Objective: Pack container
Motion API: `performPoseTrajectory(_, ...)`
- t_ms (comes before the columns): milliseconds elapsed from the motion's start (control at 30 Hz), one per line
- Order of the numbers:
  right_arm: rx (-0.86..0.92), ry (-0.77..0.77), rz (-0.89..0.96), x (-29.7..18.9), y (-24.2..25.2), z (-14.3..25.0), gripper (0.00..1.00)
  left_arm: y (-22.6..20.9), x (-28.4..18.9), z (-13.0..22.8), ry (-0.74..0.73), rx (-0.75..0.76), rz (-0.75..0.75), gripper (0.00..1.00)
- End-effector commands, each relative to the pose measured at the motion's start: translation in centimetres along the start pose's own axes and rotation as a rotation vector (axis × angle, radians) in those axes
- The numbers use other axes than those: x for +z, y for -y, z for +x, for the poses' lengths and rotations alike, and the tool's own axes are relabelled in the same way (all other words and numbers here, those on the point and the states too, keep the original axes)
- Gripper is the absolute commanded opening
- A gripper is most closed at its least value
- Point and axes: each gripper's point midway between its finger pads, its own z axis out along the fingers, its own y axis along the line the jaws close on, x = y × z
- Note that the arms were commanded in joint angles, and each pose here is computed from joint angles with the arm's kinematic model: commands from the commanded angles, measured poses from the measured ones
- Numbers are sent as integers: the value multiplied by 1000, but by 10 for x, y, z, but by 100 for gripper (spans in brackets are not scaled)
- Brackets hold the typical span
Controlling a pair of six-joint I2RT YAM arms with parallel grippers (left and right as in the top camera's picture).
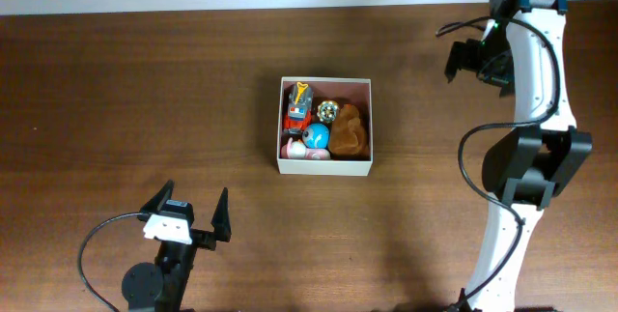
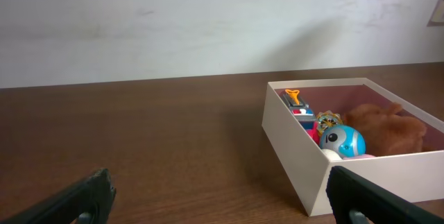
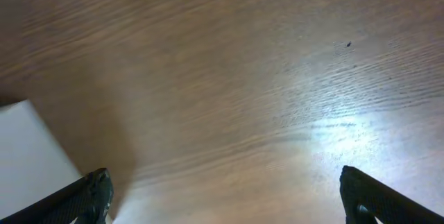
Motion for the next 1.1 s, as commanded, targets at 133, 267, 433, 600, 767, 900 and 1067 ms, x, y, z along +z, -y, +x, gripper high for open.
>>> performPoseTrajectory(133, -130, 431, -80, -183, -37, 51, 99, -1, 0, 2, 0, 12, -10, 100)
performPoseTrajectory(267, -192, 638, -160, -266, -41, 107, 99, -1, 0, 2, 0, 12, -10, 99)
performPoseTrajectory(433, -193, 884, -258, -343, -13, 172, 99, -1, 0, 2, 0, 12, -10, 99)
performPoseTrajectory(600, -95, 1117, -295, -371, 21, 191, 99, -1, 0, 2, 0, 12, -10, 100)
performPoseTrajectory(767, -42, 1310, -360, -357, 28, 191, 99, -1, 0, 2, 0, 12, -10, 100)
performPoseTrajectory(900, -53, 1406, -429, -324, 21, 194, 99, -1, 0, 2, 0, 12, -10, 100)
performPoseTrajectory(1067, -79, 1487, -502, -262, 10, 197, 99, -1, 0, 2, 0, 12, -10, 100)
